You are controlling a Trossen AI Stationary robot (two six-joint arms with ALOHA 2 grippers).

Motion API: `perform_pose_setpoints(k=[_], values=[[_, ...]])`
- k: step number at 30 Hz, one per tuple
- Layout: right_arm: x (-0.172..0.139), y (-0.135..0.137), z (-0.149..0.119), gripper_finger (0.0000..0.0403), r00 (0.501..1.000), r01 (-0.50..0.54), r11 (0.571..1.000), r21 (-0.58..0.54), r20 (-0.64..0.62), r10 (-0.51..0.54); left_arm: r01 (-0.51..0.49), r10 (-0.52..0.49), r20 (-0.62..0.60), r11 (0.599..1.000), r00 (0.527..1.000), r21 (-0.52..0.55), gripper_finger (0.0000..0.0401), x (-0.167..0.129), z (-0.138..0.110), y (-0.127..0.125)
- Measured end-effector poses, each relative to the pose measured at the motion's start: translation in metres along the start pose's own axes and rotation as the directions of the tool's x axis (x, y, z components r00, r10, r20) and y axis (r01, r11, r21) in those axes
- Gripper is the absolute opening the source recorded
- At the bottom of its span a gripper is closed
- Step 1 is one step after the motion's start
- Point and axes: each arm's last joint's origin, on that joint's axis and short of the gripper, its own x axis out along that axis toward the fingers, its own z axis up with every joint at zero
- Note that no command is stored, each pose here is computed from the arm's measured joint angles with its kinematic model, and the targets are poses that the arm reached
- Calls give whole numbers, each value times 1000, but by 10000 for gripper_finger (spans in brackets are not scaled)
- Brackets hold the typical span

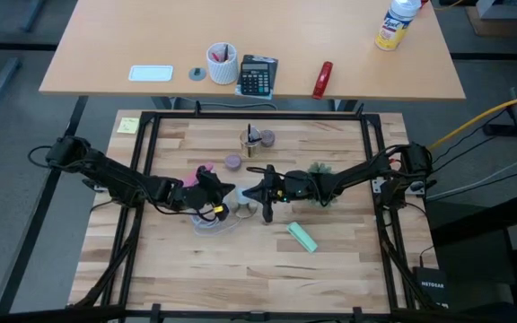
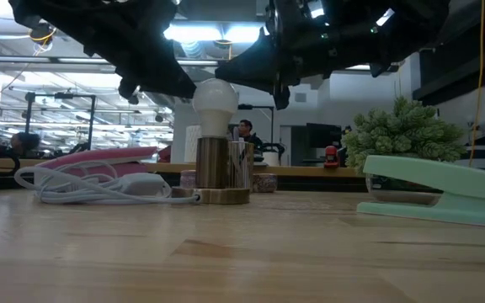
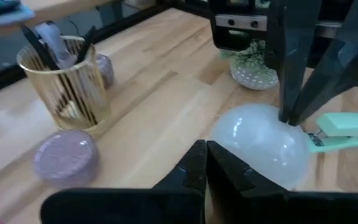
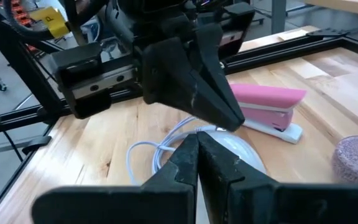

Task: Screw lightbulb
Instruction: Insert the lightbulb into the lamp

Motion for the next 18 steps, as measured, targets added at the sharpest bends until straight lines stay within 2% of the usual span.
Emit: perform_pose_setpoints(k=[3,8,12,18], values=[[0,0,0,14,1000,5,1000,0,1,-5,-8,7,32,1000,999,15,1,-4,6,1],[0,-1,0,14,1000,25,1000,0,7,-25,34,-33,81,999,996,-6,1,-18,18,2],[0,-1,0,14,999,31,1000,1,11,-31,121,-119,87,992,989,-18,1,-30,22,-2],[0,-1,1,14,999,30,1000,-4,21,-30,245,-244,25,969,969,-24,3,-35,12,-16]])
